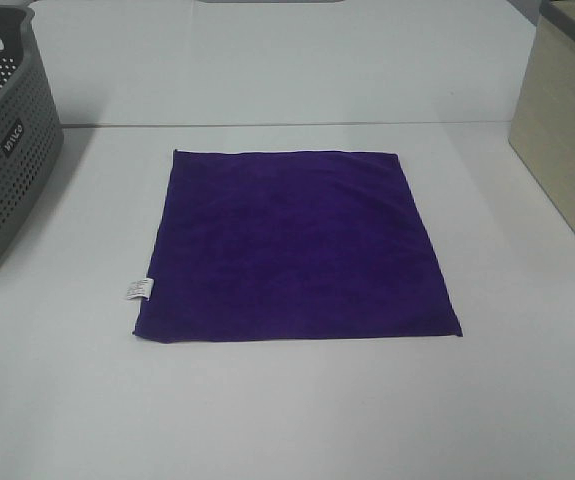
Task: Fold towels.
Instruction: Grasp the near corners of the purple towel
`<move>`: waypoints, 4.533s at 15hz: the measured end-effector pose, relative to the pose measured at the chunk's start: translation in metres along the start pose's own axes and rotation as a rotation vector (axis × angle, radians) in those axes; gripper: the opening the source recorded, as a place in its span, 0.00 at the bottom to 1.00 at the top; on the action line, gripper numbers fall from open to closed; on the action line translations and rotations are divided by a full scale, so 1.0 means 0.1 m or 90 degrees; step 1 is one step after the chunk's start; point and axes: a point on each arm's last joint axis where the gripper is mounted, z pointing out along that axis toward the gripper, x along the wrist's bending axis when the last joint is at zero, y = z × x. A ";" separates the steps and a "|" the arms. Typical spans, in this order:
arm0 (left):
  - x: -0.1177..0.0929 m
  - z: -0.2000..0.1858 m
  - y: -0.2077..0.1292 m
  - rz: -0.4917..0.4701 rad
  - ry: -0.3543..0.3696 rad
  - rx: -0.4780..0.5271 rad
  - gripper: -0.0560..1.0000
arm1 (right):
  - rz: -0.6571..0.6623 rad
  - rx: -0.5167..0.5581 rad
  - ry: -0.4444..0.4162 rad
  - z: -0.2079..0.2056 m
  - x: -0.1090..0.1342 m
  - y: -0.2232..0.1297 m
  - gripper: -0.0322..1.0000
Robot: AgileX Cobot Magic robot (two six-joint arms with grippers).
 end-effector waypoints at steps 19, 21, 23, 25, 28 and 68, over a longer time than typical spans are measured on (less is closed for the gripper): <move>0.00 0.00 0.00 0.000 -0.001 0.000 0.99 | 0.000 0.000 0.000 0.00 0.00 0.00 0.96; 0.00 0.00 0.00 0.000 -0.001 0.000 0.99 | 0.000 0.000 0.000 0.00 0.00 0.00 0.96; 0.00 0.00 0.00 0.000 -0.001 0.000 0.99 | 0.000 0.000 0.001 0.00 0.00 0.00 0.96; 0.00 0.00 0.00 0.000 -0.001 0.000 0.99 | 0.000 0.000 0.001 0.00 0.00 0.00 0.96; 0.00 0.00 0.00 0.000 -0.001 0.000 0.99 | -0.005 0.001 -0.011 0.00 -0.02 0.00 0.96; -0.49 3.98 -0.02 -0.121 -0.345 0.646 0.99 | 0.242 0.511 0.220 3.66 -0.35 0.41 0.88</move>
